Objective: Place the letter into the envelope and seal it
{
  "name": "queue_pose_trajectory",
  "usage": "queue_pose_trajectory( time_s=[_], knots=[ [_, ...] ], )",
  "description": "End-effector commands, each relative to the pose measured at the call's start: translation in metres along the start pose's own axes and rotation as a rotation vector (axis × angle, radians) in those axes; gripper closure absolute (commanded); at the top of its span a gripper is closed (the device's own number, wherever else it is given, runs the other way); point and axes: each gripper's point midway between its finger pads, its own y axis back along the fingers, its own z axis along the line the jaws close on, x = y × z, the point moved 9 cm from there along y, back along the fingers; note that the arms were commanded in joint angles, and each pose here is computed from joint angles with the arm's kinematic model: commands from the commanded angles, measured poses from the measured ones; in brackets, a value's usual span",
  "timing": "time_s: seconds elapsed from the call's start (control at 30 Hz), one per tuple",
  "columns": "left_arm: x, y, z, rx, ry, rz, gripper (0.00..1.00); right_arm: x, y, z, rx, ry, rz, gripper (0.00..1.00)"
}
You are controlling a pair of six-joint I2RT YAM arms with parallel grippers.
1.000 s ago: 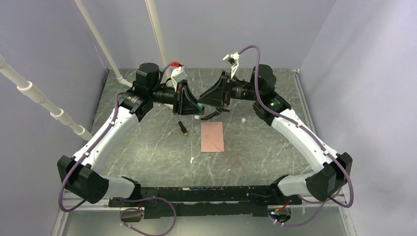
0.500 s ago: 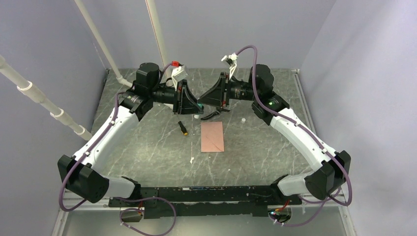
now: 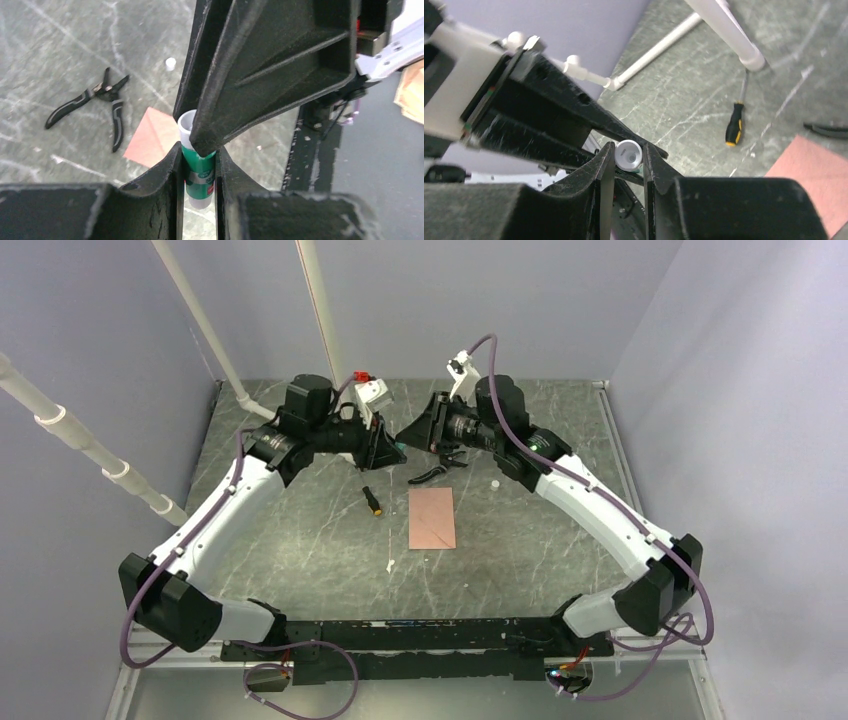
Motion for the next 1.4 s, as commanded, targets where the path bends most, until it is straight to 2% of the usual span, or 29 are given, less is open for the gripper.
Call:
queue_pose_trajectory(
  time_s=[0.0,0.17,0.27,0.3,0.4,0.47,0.5,0.63,0.73,0.8,0.97,1.07,1.17,1.37],
  knots=[
    [0.006,0.01,0.013,-0.154,-0.086,0.071,0.97,-0.012,0.002,-0.036,0.378,-0.22,-0.079,1.0],
    [0.015,0.01,0.015,-0.178,-0.086,0.074,0.98,-0.017,0.008,-0.036,0.462,-0.285,-0.099,1.0],
    [0.016,0.009,0.012,-0.139,-0.076,0.074,0.97,-0.024,0.011,-0.028,0.367,-0.262,-0.117,1.0],
    [0.016,0.008,0.01,-0.118,-0.07,0.073,0.98,-0.025,0.013,-0.026,0.324,-0.239,-0.127,0.9],
    [0.012,0.007,0.002,-0.025,-0.055,0.068,0.98,-0.028,0.024,-0.019,0.142,-0.117,-0.129,0.47],
    [0.01,0.008,-0.004,0.034,-0.044,0.067,0.98,-0.028,0.034,-0.016,0.01,0.021,-0.108,0.37],
    [0.008,0.008,-0.007,0.066,-0.039,0.064,0.97,-0.027,0.039,-0.015,-0.046,0.074,-0.086,0.35],
    [0.0,0.01,-0.017,0.157,-0.037,0.039,0.98,-0.026,0.052,-0.013,-0.123,0.222,-0.02,0.33],
    [-0.005,0.011,-0.02,0.178,-0.04,0.024,0.98,-0.023,0.052,-0.01,-0.19,0.252,0.037,0.32],
    [-0.007,0.011,-0.017,0.14,-0.045,0.015,0.98,-0.026,0.049,-0.009,-0.181,0.209,0.02,0.32],
    [-0.008,0.009,-0.001,-0.058,-0.035,-0.03,0.98,-0.037,0.034,-0.008,-0.059,0.001,-0.125,0.33],
    [-0.008,0.006,0.002,-0.1,0.004,-0.063,0.98,-0.039,0.021,-0.001,-0.013,-0.098,-0.171,0.33],
    [-0.009,0.003,0.006,-0.13,0.031,-0.083,0.97,-0.037,0.005,0.007,0.03,-0.132,-0.154,0.34],
    [-0.012,0.002,0.01,-0.171,0.064,-0.12,0.98,-0.033,-0.014,0.015,0.191,-0.089,-0.134,0.4]
  ],
)
